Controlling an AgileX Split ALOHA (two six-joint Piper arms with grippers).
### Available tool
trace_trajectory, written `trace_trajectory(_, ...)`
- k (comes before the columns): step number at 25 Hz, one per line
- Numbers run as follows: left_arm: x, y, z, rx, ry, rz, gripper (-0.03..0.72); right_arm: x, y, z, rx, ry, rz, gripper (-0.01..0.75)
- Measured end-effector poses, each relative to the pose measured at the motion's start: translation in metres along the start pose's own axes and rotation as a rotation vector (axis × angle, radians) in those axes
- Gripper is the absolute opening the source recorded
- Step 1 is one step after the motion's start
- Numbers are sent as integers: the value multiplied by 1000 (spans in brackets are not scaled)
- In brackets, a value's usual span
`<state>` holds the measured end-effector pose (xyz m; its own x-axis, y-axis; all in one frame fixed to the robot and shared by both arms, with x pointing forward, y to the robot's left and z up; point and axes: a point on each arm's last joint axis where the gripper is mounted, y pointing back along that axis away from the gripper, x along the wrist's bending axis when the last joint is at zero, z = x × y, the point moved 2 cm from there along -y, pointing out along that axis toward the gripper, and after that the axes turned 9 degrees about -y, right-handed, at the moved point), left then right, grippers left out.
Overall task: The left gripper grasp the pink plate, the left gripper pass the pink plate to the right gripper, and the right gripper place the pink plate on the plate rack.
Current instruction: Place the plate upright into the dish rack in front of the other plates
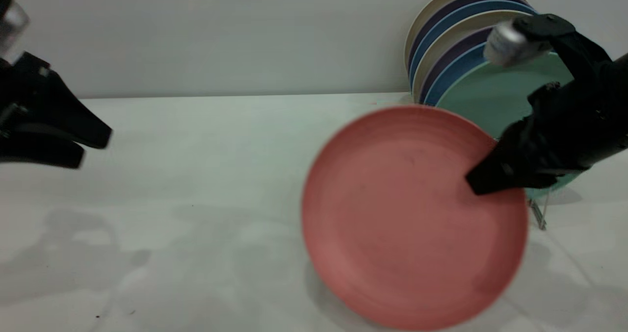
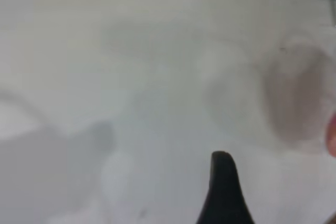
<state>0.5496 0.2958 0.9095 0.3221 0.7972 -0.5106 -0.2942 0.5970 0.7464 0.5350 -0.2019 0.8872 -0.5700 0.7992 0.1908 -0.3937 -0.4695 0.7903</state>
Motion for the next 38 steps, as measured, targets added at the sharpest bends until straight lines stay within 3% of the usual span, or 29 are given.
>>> trace_trajectory(7, 9, 8, -6, 61, 49, 134, 562, -5, 31, 11, 10, 349, -146, 54)
trace_trajectory(14, 11, 8, -6, 57, 72, 154, 562, -5, 47, 24, -1, 518, -201, 54)
trace_trajectory(22, 11, 8, -6, 58, 72, 155, 562, -7, 61, 51, 51, 620, -183, 52)
trace_trajectory(33, 12, 8, -6, 57, 72, 157, 562, -29, 100, 97, 173, 690, -373, 51)
trace_trajectory(38, 12, 8, -6, 55, 71, 160, 562, -32, 114, 115, 163, 702, -419, 51)
